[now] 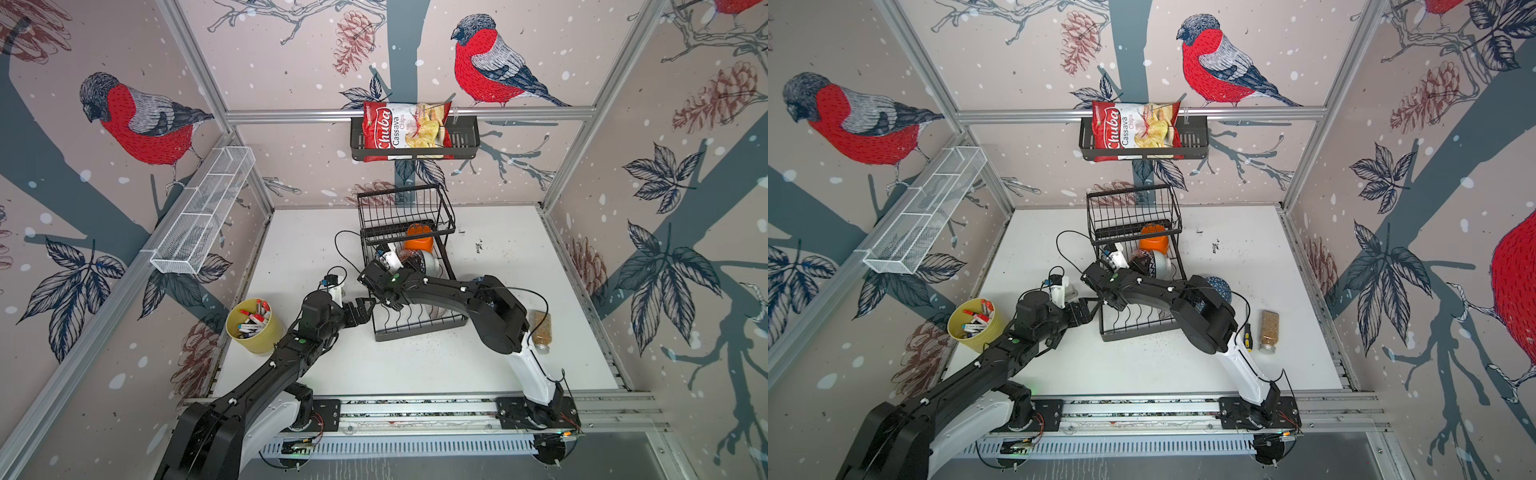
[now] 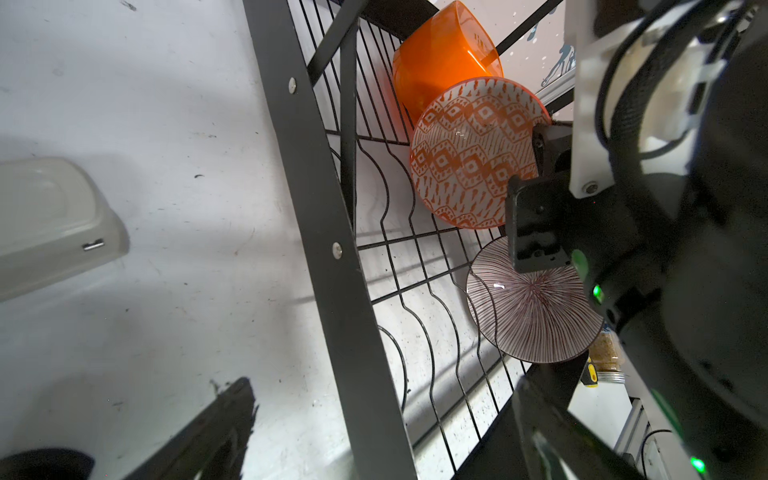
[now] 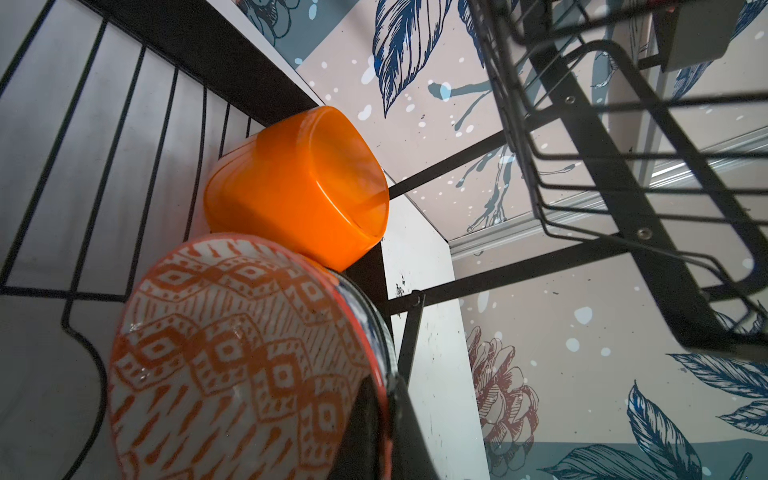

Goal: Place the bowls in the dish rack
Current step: 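Lower the orange-patterned bowl into the rack slots beside the purple-striped bowl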

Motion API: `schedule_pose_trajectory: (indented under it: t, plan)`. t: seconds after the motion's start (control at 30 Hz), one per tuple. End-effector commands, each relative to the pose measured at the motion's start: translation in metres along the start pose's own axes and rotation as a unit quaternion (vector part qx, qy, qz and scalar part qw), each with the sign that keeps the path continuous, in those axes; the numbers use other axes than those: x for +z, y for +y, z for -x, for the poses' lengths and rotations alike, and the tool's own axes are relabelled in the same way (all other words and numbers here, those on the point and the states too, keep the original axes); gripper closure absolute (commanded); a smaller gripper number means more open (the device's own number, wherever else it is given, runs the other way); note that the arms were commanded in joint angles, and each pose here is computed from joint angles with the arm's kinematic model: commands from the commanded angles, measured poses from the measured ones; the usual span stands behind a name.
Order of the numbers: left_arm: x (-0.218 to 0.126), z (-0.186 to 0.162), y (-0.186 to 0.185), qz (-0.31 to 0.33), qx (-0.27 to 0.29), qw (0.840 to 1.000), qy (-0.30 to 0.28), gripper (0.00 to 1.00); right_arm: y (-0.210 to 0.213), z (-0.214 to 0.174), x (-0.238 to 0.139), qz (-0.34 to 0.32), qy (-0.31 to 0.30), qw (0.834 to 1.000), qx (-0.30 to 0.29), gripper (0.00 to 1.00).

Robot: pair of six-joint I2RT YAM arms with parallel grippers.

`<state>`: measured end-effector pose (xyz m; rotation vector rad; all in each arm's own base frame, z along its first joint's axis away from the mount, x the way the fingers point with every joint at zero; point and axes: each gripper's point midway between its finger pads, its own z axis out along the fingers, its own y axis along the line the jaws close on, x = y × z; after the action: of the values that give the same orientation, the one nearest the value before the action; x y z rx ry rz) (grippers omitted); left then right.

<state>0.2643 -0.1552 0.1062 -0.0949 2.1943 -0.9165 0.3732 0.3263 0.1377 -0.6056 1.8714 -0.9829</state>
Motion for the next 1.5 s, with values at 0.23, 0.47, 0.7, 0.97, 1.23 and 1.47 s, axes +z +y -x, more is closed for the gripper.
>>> schedule_pose_trajectory:
  t: [0.23, 0.47, 0.7, 0.97, 1.23, 1.47]
  plan:
    - [0.001, 0.004, 0.000, -0.002, 0.010, 1.000, -0.011, 0.04, 0.004, 0.005, -0.002, -0.018, -0.006, 1.000, -0.013, 1.00]
    - [0.001, 0.003, 0.001, -0.001, 0.010, 1.000, -0.009, 0.04, 0.016, 0.005, -0.006, -0.006, -0.007, 1.000, -0.020, 1.00]
    - [0.001, 0.003, 0.002, 0.000, 0.010, 1.000, -0.009, 0.04, 0.022, 0.005, -0.009, 0.011, -0.004, 1.000, -0.013, 0.98]
    - [0.001, 0.003, 0.003, 0.002, 0.010, 1.000, -0.009, 0.04, 0.027, 0.007, -0.013, 0.024, -0.005, 1.000, -0.006, 0.89]
    - [0.003, 0.002, 0.004, 0.005, 0.009, 1.000, -0.008, 0.04, 0.032, 0.007, -0.015, 0.024, -0.004, 1.000, -0.010, 0.77]
    - [0.004, 0.001, 0.005, 0.005, 0.010, 1.000, -0.005, 0.04, 0.034, 0.007, -0.014, 0.030, -0.003, 0.999, -0.012, 0.66]
